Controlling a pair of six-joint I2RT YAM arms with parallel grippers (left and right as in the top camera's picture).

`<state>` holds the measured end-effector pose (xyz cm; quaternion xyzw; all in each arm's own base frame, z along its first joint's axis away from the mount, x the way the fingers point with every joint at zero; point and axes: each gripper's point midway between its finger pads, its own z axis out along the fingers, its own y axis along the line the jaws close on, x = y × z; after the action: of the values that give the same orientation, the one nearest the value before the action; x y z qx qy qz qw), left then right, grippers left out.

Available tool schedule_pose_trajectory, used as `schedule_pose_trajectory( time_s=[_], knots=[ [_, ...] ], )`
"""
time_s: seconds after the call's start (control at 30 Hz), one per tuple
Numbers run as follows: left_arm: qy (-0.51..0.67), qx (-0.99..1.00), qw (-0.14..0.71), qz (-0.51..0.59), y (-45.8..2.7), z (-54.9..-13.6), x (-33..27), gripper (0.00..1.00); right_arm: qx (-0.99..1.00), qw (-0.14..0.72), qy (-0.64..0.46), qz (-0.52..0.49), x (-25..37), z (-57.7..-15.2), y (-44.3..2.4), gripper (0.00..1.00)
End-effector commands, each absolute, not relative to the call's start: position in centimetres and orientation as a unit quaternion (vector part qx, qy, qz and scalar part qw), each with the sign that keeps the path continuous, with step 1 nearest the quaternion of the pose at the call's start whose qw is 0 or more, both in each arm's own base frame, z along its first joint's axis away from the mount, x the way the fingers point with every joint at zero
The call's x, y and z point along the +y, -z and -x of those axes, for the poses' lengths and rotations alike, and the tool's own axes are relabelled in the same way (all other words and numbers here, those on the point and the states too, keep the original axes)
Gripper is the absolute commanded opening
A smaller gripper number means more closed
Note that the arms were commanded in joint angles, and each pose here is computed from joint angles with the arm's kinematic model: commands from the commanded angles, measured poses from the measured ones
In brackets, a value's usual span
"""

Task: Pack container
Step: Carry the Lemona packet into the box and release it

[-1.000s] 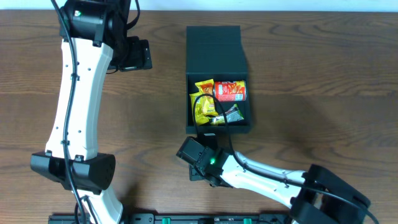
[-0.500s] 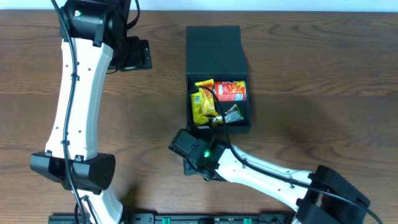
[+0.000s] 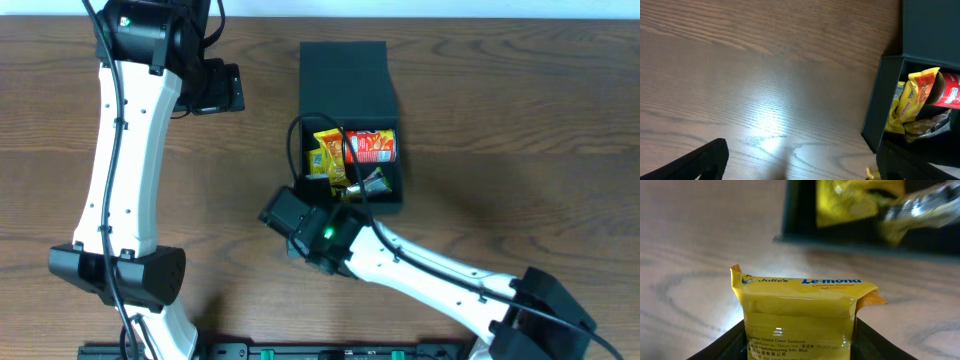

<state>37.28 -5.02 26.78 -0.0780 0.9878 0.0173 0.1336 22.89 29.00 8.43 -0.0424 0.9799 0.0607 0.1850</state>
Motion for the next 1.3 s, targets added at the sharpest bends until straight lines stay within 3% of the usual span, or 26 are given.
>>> schedule_pose_trajectory(
  time_s=[0.0,0.73,1.27],
  knots=[
    [-0.028,0.989,0.129,0.073,-26.5,-37.2,-4.7,0.95,0.975,0.217,-0.052,0.019,28.2,-25.5,-9.8,0.57],
    [-0.028,0.989,0.129,0.074,-26.5,-37.2,-4.7,0.95,0.966,0.258,0.012,-0.005,19.1,-34.5,-10.7,0.56],
    [-0.022,0.986,0.132,0.098,-26.5,-37.4,-4.8,0.96,0.982,0.185,0.004,-0.037,15.2,-34.2,-9.0,0.59]
  ],
)
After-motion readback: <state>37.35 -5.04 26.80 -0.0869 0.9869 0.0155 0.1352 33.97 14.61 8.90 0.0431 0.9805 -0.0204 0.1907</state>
